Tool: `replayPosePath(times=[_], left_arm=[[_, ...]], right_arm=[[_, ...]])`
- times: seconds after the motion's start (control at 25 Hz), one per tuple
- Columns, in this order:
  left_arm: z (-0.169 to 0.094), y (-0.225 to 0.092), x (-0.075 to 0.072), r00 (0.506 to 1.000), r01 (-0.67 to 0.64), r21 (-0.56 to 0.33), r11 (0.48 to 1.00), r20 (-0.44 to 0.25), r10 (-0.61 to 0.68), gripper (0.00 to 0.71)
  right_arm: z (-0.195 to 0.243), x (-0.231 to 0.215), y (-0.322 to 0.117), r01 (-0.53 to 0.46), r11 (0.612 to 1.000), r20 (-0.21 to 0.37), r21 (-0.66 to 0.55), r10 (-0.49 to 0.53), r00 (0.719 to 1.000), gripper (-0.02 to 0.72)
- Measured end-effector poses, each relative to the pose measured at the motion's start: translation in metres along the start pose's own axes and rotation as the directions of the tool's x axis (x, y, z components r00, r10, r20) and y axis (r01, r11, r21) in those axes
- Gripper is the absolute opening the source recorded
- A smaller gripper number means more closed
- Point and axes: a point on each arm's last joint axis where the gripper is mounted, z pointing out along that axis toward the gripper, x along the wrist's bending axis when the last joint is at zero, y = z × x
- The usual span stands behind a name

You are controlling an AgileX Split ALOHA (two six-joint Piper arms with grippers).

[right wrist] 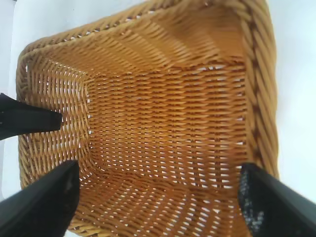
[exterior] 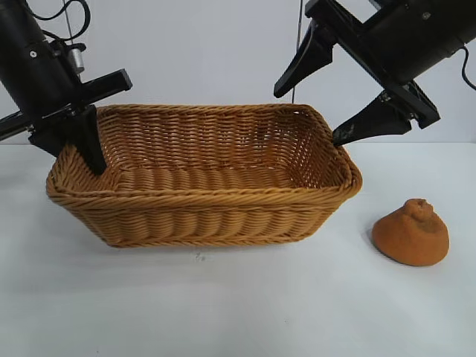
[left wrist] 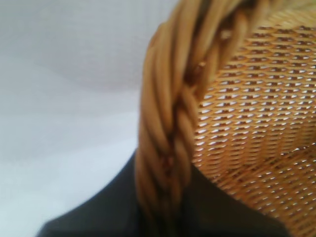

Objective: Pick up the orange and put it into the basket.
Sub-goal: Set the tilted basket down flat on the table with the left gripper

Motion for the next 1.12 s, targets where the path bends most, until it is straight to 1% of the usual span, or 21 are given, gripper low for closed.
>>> replayPosePath(times=[0.32, 0.44, 0.48, 0.52, 0.56, 0.72, 0.76, 0.84, 0.88, 0.96, 1.04, 1.12], left_arm=[[0.039, 0.006, -0.001, 1.000, -0.008, 0.028, 1.000, -0.018, 0.008, 0.081], [0.042, 0.006, -0.001, 1.000, -0.007, 0.026, 1.000, -0.019, 0.008, 0.083], [0.042, 0.006, -0.001, 1.000, -0.007, 0.025, 1.000, -0.019, 0.008, 0.098], [0.042, 0.006, -0.001, 1.000, -0.005, 0.025, 1.000, -0.016, 0.006, 0.126], [0.042, 0.007, -0.001, 1.000, -0.005, 0.024, 1.000, -0.015, 0.005, 0.183], [0.039, 0.006, -0.003, 1.000, -0.004, 0.017, 1.000, -0.006, 0.004, 0.482], [0.035, 0.006, -0.005, 1.000, -0.008, 0.009, 1.000, -0.004, 0.008, 0.530], [0.022, 0.004, -0.010, 1.000, -0.021, -0.023, 1.000, 0.006, 0.021, 0.575], [0.012, 0.003, -0.013, 0.999, -0.032, -0.045, 0.998, 0.009, 0.032, 0.587], [-0.008, 0.001, -0.018, 0.998, -0.069, -0.092, 0.993, -0.006, 0.069, 0.599], [-0.030, -0.001, -0.022, 0.991, -0.128, -0.133, 0.983, -0.057, 0.121, 0.603], [-0.052, -0.002, -0.022, 0.981, -0.173, -0.166, 0.971, -0.120, 0.154, 0.604]], right_arm=[[0.000, 0.000, 0.000, 0.000, 1.000, 0.000, 0.000, 0.000, 1.000, 0.599], [0.000, 0.000, 0.000, 0.000, 1.000, 0.000, 0.000, 0.000, 1.000, 0.599], [0.000, 0.000, 0.000, 0.000, 1.000, 0.000, 0.000, 0.000, 1.000, 0.599], [0.000, 0.000, 0.000, 0.000, 1.000, 0.000, 0.000, 0.000, 1.000, 0.599], [0.000, 0.000, 0.000, 0.000, 1.000, 0.000, 0.000, 0.000, 1.000, 0.599], [0.000, 0.000, 0.000, 0.001, 1.000, 0.001, 0.000, -0.001, 1.000, 0.599], [0.000, 0.000, 0.000, 0.001, 1.000, 0.001, 0.000, -0.001, 1.000, 0.599], [0.000, 0.000, 0.000, 0.001, 1.000, 0.001, 0.000, -0.001, 1.000, 0.599], [0.000, 0.000, 0.000, 0.001, 1.000, 0.001, 0.000, -0.001, 1.000, 0.599], [0.000, 0.000, 0.000, 0.001, 1.000, 0.001, 0.000, -0.001, 1.000, 0.599], [0.000, 0.000, 0.000, 0.001, 1.000, 0.001, 0.000, -0.001, 1.000, 0.599], [0.000, 0.000, 0.000, 0.001, 1.000, 0.001, 0.000, -0.001, 1.000, 0.599]])
